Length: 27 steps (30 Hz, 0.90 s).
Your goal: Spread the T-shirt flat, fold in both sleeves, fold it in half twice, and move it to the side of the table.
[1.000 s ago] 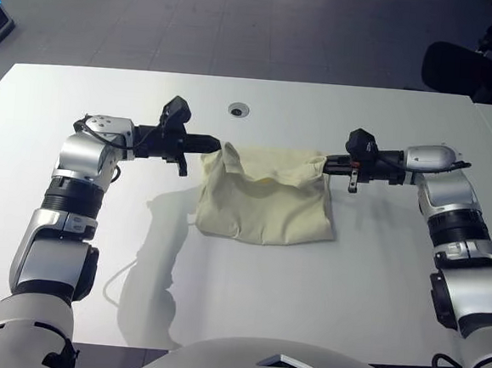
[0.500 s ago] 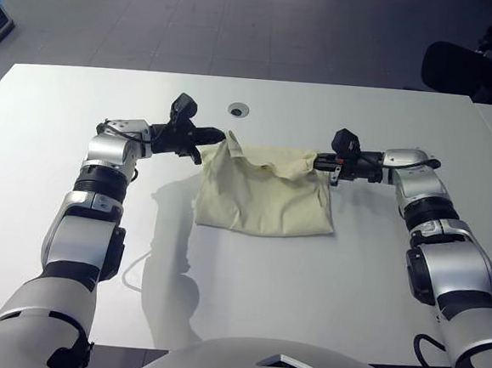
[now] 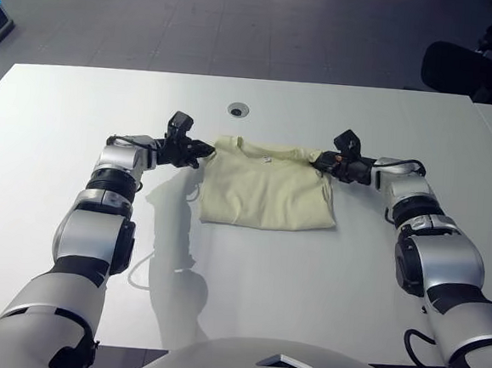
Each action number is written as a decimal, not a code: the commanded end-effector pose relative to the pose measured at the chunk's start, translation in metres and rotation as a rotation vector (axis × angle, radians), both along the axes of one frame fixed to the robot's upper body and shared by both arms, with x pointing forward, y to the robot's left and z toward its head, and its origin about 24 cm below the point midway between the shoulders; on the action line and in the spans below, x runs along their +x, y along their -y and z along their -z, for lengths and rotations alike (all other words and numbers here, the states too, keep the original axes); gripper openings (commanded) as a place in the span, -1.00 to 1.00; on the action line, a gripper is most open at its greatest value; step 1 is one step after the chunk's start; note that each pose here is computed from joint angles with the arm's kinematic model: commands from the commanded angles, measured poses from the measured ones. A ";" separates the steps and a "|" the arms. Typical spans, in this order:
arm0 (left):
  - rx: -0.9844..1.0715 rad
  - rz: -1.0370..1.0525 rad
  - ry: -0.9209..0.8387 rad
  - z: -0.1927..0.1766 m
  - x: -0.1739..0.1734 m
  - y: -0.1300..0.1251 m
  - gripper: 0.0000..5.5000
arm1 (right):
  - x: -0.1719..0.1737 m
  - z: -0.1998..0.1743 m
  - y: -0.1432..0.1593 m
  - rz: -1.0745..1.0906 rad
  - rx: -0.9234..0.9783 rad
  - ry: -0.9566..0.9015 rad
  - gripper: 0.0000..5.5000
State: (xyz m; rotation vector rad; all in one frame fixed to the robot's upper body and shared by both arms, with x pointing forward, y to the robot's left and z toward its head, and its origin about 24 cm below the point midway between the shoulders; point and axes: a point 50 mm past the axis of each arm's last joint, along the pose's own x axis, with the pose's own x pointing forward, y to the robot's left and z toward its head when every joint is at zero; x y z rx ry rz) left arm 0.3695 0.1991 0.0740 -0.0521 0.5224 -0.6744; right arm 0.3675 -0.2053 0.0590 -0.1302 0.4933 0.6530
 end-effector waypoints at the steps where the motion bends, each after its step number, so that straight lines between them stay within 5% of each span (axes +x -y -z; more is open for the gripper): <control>1: -0.016 -0.060 0.086 -0.026 0.013 -0.003 -0.30 | 0.009 -0.013 0.001 0.112 0.089 0.030 -0.11; 8: 0.025 -0.030 0.211 -0.039 0.010 0.000 0.14 | 0.015 -0.028 0.003 0.098 -0.090 0.223 0.31; 19: 0.346 0.293 0.252 -0.023 -0.080 0.026 0.76 | 0.023 -0.050 -0.018 -0.173 -0.539 0.519 0.91; 27: 0.673 0.354 0.259 -0.009 -0.089 0.019 0.96 | 0.005 -0.013 -0.011 -0.370 -0.774 0.491 0.96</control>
